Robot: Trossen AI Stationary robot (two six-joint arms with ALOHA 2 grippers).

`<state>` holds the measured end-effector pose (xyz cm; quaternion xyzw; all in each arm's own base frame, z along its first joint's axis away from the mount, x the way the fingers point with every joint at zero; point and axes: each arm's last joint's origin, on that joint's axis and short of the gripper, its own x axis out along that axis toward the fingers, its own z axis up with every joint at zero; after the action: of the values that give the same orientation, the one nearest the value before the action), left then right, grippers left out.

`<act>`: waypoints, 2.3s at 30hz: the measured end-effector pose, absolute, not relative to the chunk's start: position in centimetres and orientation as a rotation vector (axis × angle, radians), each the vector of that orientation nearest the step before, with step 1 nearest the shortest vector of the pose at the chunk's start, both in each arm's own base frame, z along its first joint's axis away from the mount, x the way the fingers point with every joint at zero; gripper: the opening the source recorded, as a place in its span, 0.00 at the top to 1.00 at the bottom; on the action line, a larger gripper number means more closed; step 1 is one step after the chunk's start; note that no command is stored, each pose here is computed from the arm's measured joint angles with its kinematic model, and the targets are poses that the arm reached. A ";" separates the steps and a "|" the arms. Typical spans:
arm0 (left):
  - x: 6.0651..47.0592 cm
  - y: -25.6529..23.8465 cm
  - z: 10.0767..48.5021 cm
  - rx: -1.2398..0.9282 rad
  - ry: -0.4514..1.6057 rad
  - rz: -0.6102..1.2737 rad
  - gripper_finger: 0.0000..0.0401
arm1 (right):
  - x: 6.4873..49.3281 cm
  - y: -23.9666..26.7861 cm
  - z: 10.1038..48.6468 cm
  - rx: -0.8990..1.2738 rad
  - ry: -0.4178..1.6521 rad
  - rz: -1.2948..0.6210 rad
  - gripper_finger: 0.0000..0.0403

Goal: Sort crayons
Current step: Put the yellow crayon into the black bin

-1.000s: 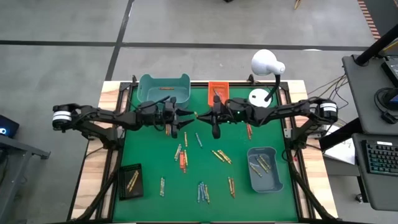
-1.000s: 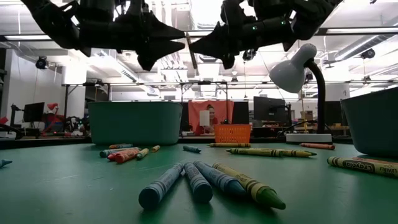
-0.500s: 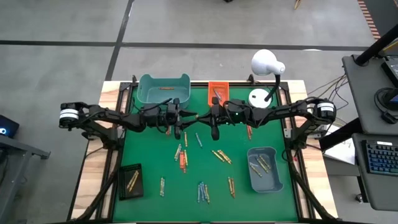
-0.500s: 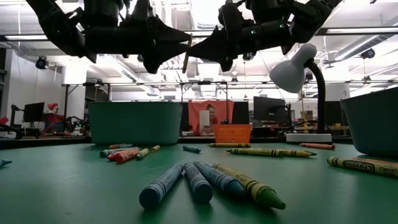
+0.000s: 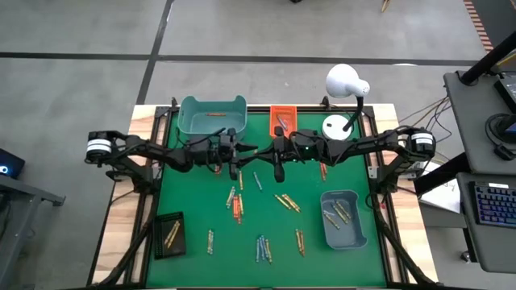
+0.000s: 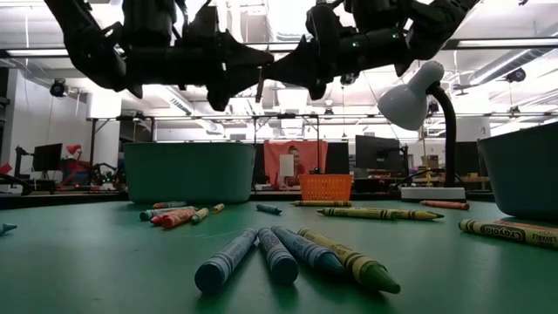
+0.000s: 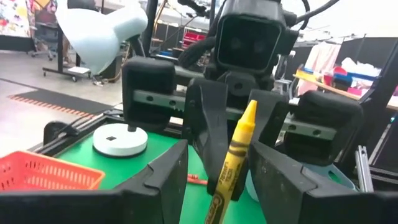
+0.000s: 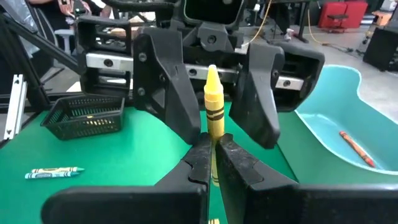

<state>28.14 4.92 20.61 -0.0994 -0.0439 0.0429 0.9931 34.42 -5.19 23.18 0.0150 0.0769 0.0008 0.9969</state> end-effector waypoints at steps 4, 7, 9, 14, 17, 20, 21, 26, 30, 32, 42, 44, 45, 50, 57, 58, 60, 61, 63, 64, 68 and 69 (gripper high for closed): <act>28.2 4.9 20.7 -0.194 -0.125 0.082 0.68 | 34.4 -5.2 23.2 0.032 0.154 0.001 0.97; 28.2 4.9 20.7 -0.195 -0.124 0.081 0.79 | 34.4 -5.2 23.2 0.032 0.156 0.001 0.97; 28.2 4.9 20.7 -0.195 -0.124 0.081 0.88 | 34.4 -5.2 23.2 0.032 0.156 0.000 0.97; 28.2 4.9 20.7 -0.224 -0.122 0.077 0.97 | 34.4 -5.2 23.2 0.094 0.156 -0.003 0.97; 28.1 4.8 21.0 -0.250 -0.118 0.051 0.97 | 34.3 -5.2 23.4 0.148 0.151 -0.004 0.97; 27.8 4.7 21.5 -0.265 -0.109 0.021 0.99 | 34.0 -4.9 23.9 0.164 0.149 0.003 0.97; 27.6 4.6 21.7 -0.267 -0.100 0.019 0.99 | 33.9 -4.9 24.1 0.168 0.154 0.003 0.97; 26.5 4.1 23.0 -0.297 -0.054 0.011 0.99 | 33.4 -4.9 24.6 0.178 0.172 0.001 0.97; 25.9 2.8 24.3 -0.365 0.040 -0.020 0.99 | 32.8 -4.8 25.1 0.178 0.192 0.000 0.97; 25.6 1.8 24.7 -0.414 0.141 -0.033 1.00 | 32.7 -4.7 25.0 0.180 0.215 -0.002 0.97; 20.7 -3.7 28.0 -0.691 1.137 0.277 1.00 | 32.4 -4.7 24.4 0.186 0.289 -0.007 0.97; 19.3 -5.3 28.8 -0.705 1.291 0.363 1.00 | 32.4 -4.7 24.4 0.187 0.296 -0.007 0.97; 18.7 -6.1 28.9 -0.717 1.337 0.402 1.00 | 32.4 -4.7 24.3 0.188 0.301 -0.007 0.97; 16.8 -9.8 28.6 -0.882 1.371 0.537 1.00 | 32.3 -4.7 24.1 0.192 0.325 -0.009 0.97; 14.4 -13.4 26.2 -1.049 1.391 0.810 1.00 | 32.3 -4.7 24.0 0.187 0.334 -0.008 0.97; 14.0 -13.8 25.8 -1.052 1.393 0.847 1.00 | 32.3 -4.7 24.0 0.188 0.336 -0.008 0.97; 13.6 -14.4 24.9 -1.043 1.397 0.907 0.99 | 32.3 -4.7 24.0 0.186 0.337 -0.008 0.97; 13.4 -14.6 24.5 -1.040 1.395 0.935 0.98 | 32.3 -4.7 24.0 0.185 0.336 -0.008 0.97; 13.2 -14.8 23.8 -1.031 1.391 0.986 0.96 | 32.3 -4.7 24.0 0.183 0.336 -0.007 0.97; 13.2 -14.9 23.5 -1.022 1.390 1.002 0.94 | 32.3 -4.7 24.0 0.184 0.336 -0.007 0.97; 13.2 -14.9 22.3 -0.969 1.399 1.039 0.87 | 32.3 -4.7 24.0 0.183 0.336 -0.005 0.97; 13.2 -14.9 22.1 -0.957 1.403 1.042 0.85 | 32.3 -4.7 24.0 0.182 0.336 -0.005 0.97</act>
<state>13.24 -14.89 22.11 -0.4032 0.5910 0.4390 0.5435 32.31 -4.68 23.96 0.0905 0.1670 -0.0023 0.9818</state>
